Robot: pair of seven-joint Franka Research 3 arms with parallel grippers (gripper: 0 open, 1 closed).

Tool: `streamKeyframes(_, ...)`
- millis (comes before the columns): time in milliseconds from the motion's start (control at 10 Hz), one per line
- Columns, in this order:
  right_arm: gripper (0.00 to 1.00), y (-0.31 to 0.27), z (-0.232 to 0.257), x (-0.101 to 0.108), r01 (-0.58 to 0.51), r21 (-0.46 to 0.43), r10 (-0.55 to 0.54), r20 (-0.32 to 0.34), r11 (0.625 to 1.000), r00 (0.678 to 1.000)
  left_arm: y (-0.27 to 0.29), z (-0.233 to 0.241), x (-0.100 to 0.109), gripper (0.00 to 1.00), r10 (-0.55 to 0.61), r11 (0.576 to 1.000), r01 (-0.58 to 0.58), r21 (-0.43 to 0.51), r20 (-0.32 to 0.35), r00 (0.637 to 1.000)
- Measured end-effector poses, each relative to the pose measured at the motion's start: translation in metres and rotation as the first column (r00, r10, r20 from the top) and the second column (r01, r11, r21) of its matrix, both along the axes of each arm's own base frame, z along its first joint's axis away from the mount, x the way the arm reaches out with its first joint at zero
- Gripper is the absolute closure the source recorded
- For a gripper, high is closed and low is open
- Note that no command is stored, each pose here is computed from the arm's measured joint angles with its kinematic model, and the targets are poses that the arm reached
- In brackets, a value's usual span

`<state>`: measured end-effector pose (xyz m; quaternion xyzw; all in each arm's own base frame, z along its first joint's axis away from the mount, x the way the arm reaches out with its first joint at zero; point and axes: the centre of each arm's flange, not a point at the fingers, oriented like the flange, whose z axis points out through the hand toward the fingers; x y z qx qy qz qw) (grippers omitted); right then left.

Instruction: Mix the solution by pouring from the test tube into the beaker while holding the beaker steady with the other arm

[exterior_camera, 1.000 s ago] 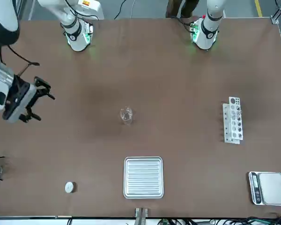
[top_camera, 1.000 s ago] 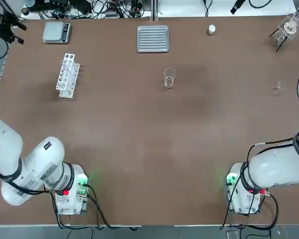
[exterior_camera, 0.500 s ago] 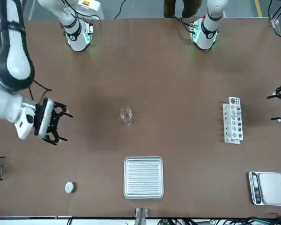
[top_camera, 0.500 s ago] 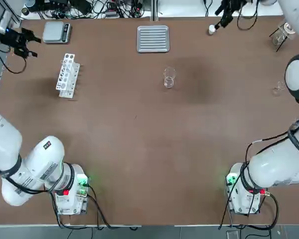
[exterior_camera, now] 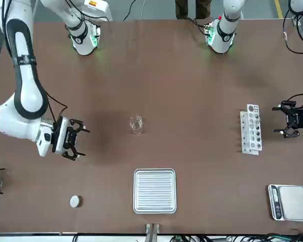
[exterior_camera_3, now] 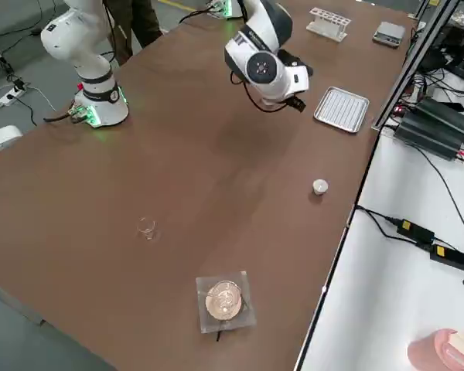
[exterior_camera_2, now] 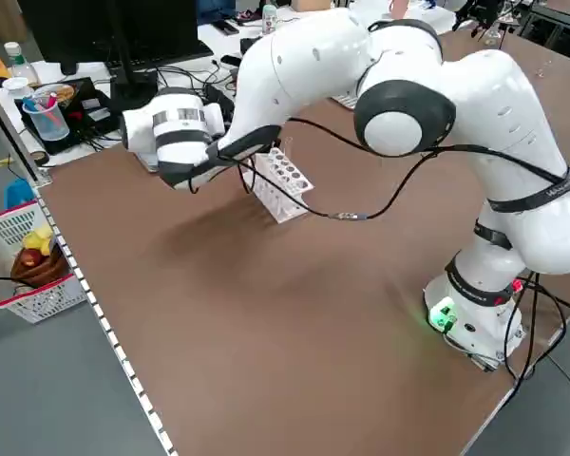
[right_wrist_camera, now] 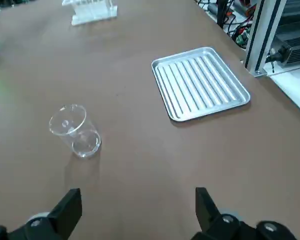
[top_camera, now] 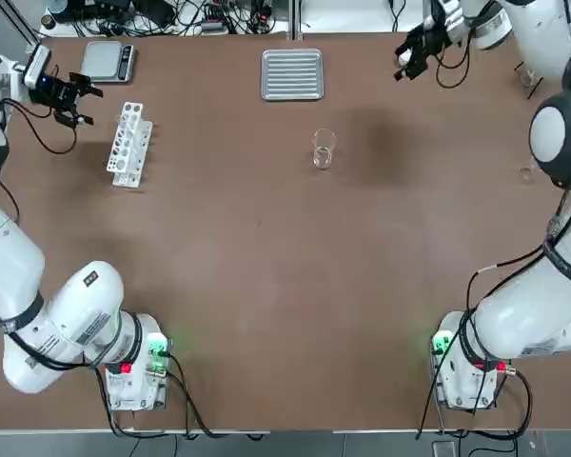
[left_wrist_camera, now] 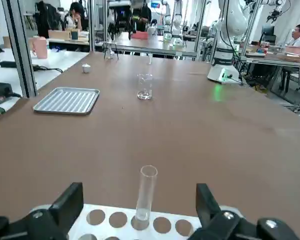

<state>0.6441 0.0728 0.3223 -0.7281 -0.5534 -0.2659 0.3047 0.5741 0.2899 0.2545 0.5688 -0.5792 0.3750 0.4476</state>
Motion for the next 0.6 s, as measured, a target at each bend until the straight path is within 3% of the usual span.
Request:
streamKeyframes(400, 0.0, 0.013, -0.083, -0.01, 0.033, 0.151, -0.03, -0.022, 0.988, 0.999, -0.008, -0.073, -0.005, 0.07, 0.064, 0.984, -0.069, -0.165, -0.037, 0.997)
streamKeyframes(600, 0.0, 0.03, -0.115, -0.016, -0.017, 0.196, 0.013, 0.022, 0.98, 1.0, -0.019, -0.083, 0.002, 0.14, 0.09, 0.97, -0.096, -0.222, -0.038, 0.995)
